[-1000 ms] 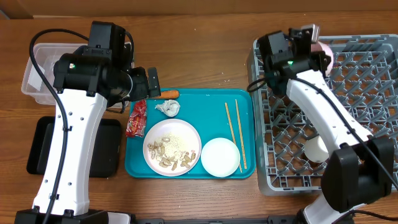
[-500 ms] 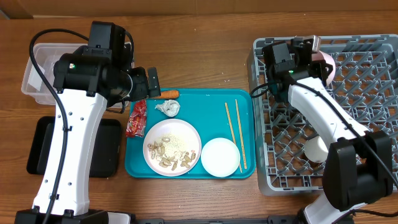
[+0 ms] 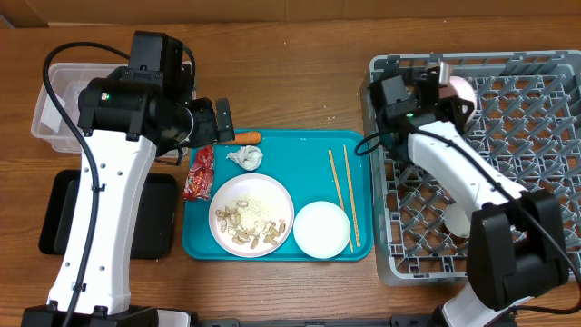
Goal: Sort waste into correct bins and load items into the dishwasher
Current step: 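Set the white bowl upright in the rack's back row and release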
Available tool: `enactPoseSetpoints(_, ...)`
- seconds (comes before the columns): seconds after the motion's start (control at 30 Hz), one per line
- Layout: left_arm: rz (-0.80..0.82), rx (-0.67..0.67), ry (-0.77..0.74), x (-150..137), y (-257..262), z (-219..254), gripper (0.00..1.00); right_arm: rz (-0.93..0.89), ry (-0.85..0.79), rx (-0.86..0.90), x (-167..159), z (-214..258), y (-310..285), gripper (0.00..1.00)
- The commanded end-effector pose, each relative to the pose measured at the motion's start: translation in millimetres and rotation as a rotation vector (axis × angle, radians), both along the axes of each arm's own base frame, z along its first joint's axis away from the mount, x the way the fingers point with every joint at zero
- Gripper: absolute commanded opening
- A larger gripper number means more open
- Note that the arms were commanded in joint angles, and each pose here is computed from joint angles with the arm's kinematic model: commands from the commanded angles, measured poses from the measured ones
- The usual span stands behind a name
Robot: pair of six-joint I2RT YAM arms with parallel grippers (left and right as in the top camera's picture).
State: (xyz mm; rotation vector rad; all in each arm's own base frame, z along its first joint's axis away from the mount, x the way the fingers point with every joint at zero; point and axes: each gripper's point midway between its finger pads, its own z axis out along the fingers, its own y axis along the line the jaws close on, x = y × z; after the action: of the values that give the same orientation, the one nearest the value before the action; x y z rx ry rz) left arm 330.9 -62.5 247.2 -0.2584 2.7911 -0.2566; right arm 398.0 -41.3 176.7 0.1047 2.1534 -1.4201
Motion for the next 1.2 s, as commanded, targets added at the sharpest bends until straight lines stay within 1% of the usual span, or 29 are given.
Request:
enactPoseSetpoints(0.0,0.014,-0.003,-0.020,1.8,1.8,6.8,1.00,-0.004,0.001,-0.042,-3.4,3.6,1.0,0.12)
enactPoseSetpoints(0.23,0.014,-0.003,-0.020,1.8,1.8,6.8,1.00,-0.018,-0.005,-0.096,-6.6,12.1,-0.5,0.12)
enactPoseSetpoints(0.3,0.014,-0.003,-0.020,1.8,1.8,6.8,1.00,-0.011,0.009,-0.101,-8.0,11.5,1.3,0.16)
enactPoseSetpoints(0.33,0.014,-0.003,-0.020,1.8,1.8,6.8,1.00,-0.004,0.025,-0.107,-9.4,10.9,3.2,0.20)
enactPoseSetpoints(0.4,0.014,-0.003,-0.020,1.8,1.8,6.8,1.00,0.007,0.041,-0.113,-10.9,10.3,6.7,0.34)
enactPoseSetpoints(0.47,0.014,-0.003,-0.020,1.8,1.8,6.8,1.00,0.024,0.055,-0.119,-11.9,9.8,12.1,0.53)
enactPoseSetpoints(0.5,0.014,-0.003,-0.020,1.8,1.8,6.8,1.00,0.031,0.060,-0.119,-12.2,9.3,14.4,0.59)
enactPoseSetpoints(0.53,0.014,-0.003,-0.020,1.8,1.8,6.8,1.00,0.039,0.068,-0.116,-12.6,8.1,16.6,0.64)
enactPoseSetpoints(0.6,0.014,-0.003,-0.020,1.8,1.8,6.8,1.00,0.055,0.082,-0.107,-13.1,5.4,21.4,0.70)
enactPoseSetpoints(0.73,0.014,-0.003,-0.020,1.8,1.8,6.8,1.00,0.077,0.096,-0.116,-14.8,5.9,28.9,0.74)
enactPoseSetpoints(0.87,0.014,-0.003,-0.020,1.8,1.8,6.8,1.00,0.094,0.062,-0.110,-17.0,16.5,35.6,0.77)
enactPoseSetpoints(0.97,0.014,-0.003,-0.020,1.8,1.8,6.8,1.00,0.092,-0.009,-0.064,-19.5,29.6,37.1,0.84)
enactPoseSetpoints(1.03,0.014,-0.003,-0.020,1.8,1.8,6.8,0.99,0.111,-0.044,0.005,-20.8,39.1,40.5,0.84)
enactPoseSetpoints(1.17,0.014,-0.003,-0.020,1.8,1.8,6.8,1.00,0.143,-0.081,0.071,-26.5,52.4,46.2,0.86)
